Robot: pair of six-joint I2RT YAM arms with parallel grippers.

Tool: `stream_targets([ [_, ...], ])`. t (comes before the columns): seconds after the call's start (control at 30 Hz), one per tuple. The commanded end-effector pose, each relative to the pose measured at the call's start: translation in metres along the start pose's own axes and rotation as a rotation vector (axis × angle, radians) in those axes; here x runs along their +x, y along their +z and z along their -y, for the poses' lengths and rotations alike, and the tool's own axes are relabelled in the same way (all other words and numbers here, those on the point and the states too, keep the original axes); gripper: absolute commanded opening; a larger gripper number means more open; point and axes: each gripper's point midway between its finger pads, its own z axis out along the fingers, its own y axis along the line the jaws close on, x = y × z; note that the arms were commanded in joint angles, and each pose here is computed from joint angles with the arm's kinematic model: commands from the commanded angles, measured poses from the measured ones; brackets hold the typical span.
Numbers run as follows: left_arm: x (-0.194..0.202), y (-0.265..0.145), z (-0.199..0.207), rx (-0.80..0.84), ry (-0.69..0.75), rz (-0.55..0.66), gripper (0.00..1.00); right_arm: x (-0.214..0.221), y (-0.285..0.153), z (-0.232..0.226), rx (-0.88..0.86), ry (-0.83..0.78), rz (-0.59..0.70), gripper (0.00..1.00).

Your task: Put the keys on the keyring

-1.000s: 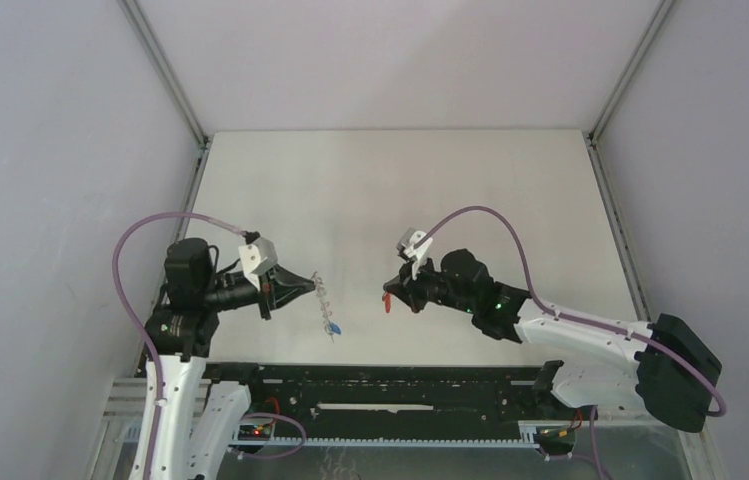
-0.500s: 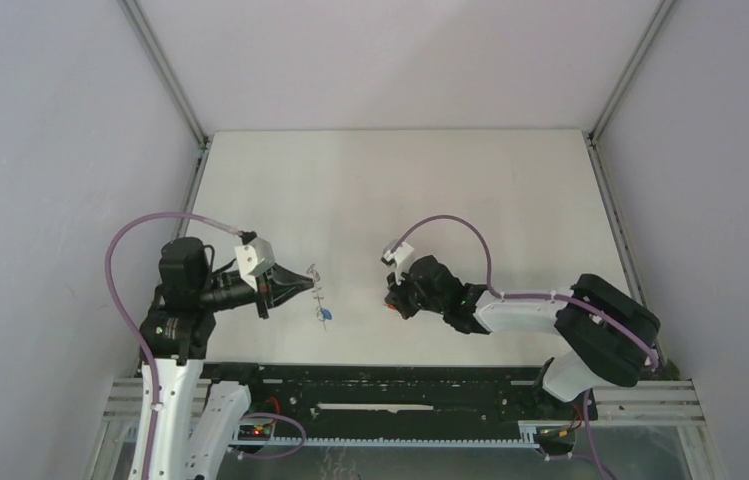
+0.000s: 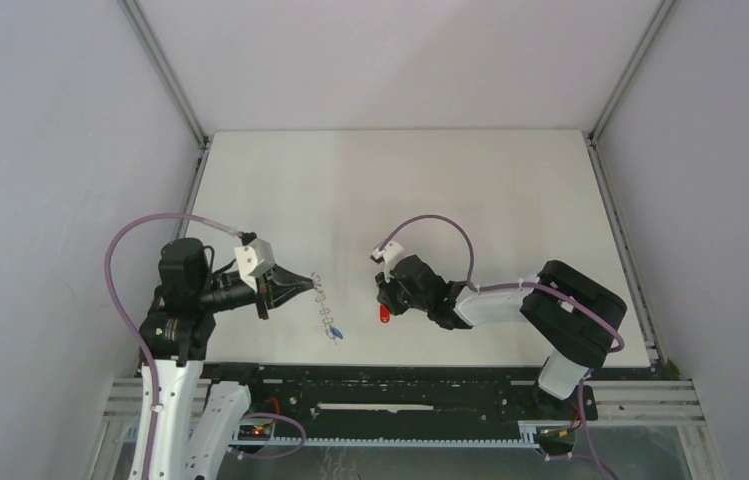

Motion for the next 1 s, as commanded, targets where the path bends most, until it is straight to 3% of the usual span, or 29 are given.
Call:
stream_targets([
  [0.0,-0.018,-0.003,0.002,0.006,0.082,0.028,0.00,-0.034,-0.003,-0.008,-0.016,0.014,0.084,0.29],
  [0.1,-0.019,-0.003,0.002,0.004,0.085,0.030,0.00,-0.047,-0.017,-0.010,-0.034,0.007,0.108,0.39],
  [0.4,-0.023,-0.004,0.004,0.002,0.089,0.032,0.00,-0.066,-0.053,-0.003,0.016,0.018,0.131,0.49],
  [0.43,-0.024,-0.004,0.004,0.004,0.086,0.032,0.00,-0.074,-0.063,-0.003,0.035,0.001,0.158,0.55],
  [0.47,-0.024,-0.004,0.004,0.005,0.081,0.033,0.00,-0.085,-0.074,-0.002,0.053,-0.025,0.195,0.72],
  [0.5,-0.024,-0.004,0.004,0.008,0.076,0.033,0.00,-0.096,-0.085,-0.002,0.063,-0.046,0.232,0.96],
  [0.53,-0.025,-0.004,0.005,0.011,0.071,0.034,0.00,-0.103,-0.094,0.000,0.059,-0.049,0.259,0.99],
  [0.63,-0.026,-0.004,0.006,0.018,0.072,0.037,0.00,-0.110,-0.103,0.002,-0.076,0.099,0.278,1.00],
  [0.7,-0.027,-0.004,0.006,0.017,0.073,0.038,0.00,-0.107,-0.103,0.013,-0.073,0.160,0.247,1.00],
  [0.8,-0.028,-0.005,0.009,0.024,0.075,0.041,0.00,-0.126,-0.134,0.023,0.068,0.123,0.341,1.00],
  [0.87,-0.029,-0.005,0.011,0.037,0.070,0.046,0.00,-0.144,-0.163,0.037,0.204,0.219,0.464,1.00],
  [0.93,-0.029,-0.005,0.012,0.043,0.066,0.048,0.00,-0.132,-0.168,0.052,0.261,0.316,0.487,1.00],
  [0.97,-0.029,-0.004,0.011,0.044,0.060,0.046,0.00,-0.127,-0.163,0.048,0.203,0.286,0.455,1.00],
])
